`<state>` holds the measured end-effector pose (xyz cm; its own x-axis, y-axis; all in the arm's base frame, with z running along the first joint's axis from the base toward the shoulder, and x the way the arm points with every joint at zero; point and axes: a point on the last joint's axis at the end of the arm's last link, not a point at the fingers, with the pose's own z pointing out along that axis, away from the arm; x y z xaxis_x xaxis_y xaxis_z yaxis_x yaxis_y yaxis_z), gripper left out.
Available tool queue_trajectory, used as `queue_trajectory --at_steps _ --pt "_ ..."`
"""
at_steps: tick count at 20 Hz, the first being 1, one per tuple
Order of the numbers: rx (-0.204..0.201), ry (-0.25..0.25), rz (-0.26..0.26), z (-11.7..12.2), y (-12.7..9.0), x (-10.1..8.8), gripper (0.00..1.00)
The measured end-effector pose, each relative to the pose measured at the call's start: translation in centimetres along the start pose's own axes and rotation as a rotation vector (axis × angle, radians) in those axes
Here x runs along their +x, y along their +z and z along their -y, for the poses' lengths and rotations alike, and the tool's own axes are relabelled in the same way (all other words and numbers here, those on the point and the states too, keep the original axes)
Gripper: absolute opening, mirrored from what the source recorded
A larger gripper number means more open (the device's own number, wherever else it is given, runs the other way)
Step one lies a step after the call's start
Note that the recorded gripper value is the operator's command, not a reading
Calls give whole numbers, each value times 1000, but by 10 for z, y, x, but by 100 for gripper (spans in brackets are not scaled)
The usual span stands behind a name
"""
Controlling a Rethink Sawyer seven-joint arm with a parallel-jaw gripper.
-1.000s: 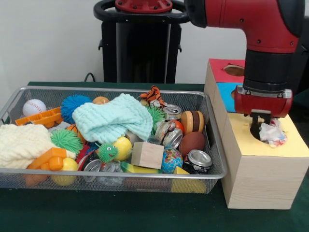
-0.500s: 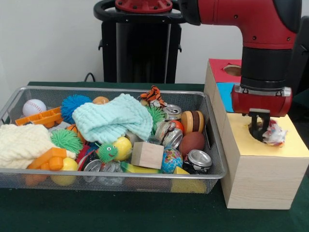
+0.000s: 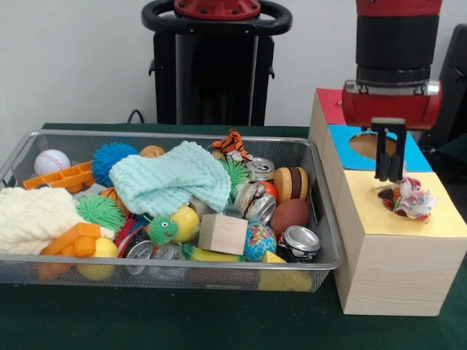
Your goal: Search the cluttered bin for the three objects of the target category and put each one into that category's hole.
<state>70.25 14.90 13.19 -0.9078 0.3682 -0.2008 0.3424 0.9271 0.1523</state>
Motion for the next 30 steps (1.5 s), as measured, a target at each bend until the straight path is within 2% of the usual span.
queue_trajectory --at_steps 4,11,17,22,30 --pt "-12 22 43 9 -25 -22 0" --pt "-21 24 69 8 -41 -31 0" --pt "-24 10 67 0 -40 -26 0" --pt "-30 -23 59 -19 -38 -12 0" --pt "-33 -54 46 -37 -28 5 0"
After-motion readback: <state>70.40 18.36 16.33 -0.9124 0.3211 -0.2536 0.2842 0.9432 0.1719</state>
